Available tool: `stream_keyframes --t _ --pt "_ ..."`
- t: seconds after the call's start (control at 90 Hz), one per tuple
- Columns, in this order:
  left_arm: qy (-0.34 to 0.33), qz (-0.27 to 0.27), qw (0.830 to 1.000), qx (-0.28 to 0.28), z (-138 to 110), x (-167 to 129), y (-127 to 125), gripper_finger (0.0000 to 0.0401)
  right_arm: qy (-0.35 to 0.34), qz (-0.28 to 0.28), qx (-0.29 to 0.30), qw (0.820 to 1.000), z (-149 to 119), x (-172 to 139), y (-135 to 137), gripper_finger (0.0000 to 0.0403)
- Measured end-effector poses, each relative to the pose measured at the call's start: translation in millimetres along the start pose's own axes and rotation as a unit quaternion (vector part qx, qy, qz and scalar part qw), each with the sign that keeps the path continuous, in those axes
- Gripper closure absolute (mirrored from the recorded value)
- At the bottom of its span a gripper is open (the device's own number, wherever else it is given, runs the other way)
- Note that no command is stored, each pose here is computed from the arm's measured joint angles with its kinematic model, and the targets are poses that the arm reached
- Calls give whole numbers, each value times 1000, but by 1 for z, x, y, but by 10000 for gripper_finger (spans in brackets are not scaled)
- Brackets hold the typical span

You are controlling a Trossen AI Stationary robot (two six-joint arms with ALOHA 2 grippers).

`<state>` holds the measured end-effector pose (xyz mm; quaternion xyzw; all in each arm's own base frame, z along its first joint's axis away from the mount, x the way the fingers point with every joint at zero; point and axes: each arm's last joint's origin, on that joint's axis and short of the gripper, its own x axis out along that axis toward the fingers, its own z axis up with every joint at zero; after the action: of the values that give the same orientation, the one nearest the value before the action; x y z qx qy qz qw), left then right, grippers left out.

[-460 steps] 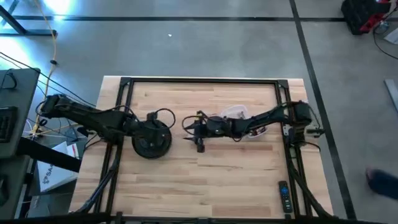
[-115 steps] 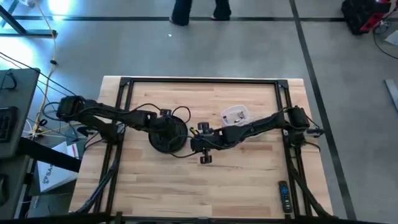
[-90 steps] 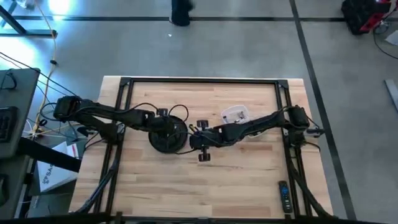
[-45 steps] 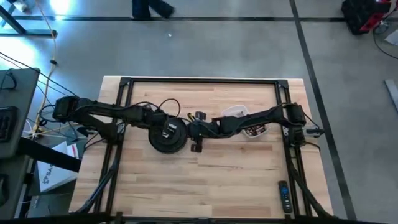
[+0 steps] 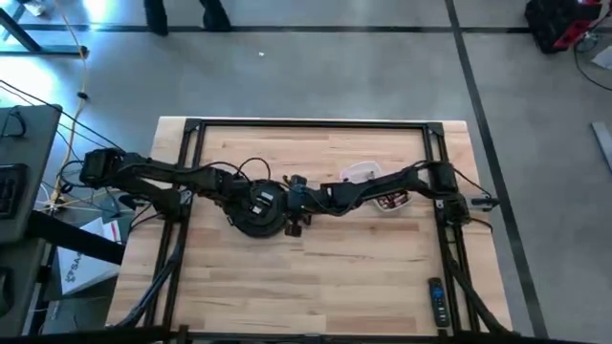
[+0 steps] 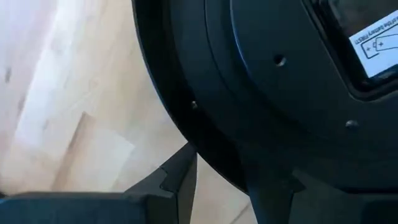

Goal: Insert battery
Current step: Move the black wall clock to the middle left of the table

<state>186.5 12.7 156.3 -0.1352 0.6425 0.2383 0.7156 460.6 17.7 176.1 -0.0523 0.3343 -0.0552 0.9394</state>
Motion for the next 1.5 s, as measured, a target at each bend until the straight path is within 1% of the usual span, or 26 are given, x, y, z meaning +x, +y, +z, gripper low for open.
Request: stream_keyframes --t 0.089,0.256,0.422,0.611,0.7,0.844,1.0,1.111,1.222,1.5 --pt "-9 -14 1000 5 0 0 -5 295 -7 -3 4 1000 1 1 -3 360" --pt "-33 -66 997 39 3 -2 -17 295 -19 -3 9 1000 3 2 -10 360" --pt "-28 -59 997 43 0 -2 -18 295 -19 11 16 1000 3 2 -8 360" --pt "-28 -58 997 43 0 -2 -18 295 -30 24 18 999 3 4 7 361" --pt "-28 -57 997 41 0 -2 -18 295 -29 28 25 999 -3 11 15 364" --pt "-29 -56 997 39 0 -2 -18 295 -3 33 30 999 -15 22 22 370" --pt "-30 -54 997 39 0 -2 -18 295 -4 56 25 998 -16 21 30 376" --pt "-31 -54 997 38 1 -2 -18 295 -1 62 20 998 -17 21 31 379" --pt "-37 -55 997 41 2 -2 -18 295 14 61 8 998 -25 29 32 380" --pt "-41 -55 996 50 2 -2 -19 295 12 63 15 998 -30 38 25 380"
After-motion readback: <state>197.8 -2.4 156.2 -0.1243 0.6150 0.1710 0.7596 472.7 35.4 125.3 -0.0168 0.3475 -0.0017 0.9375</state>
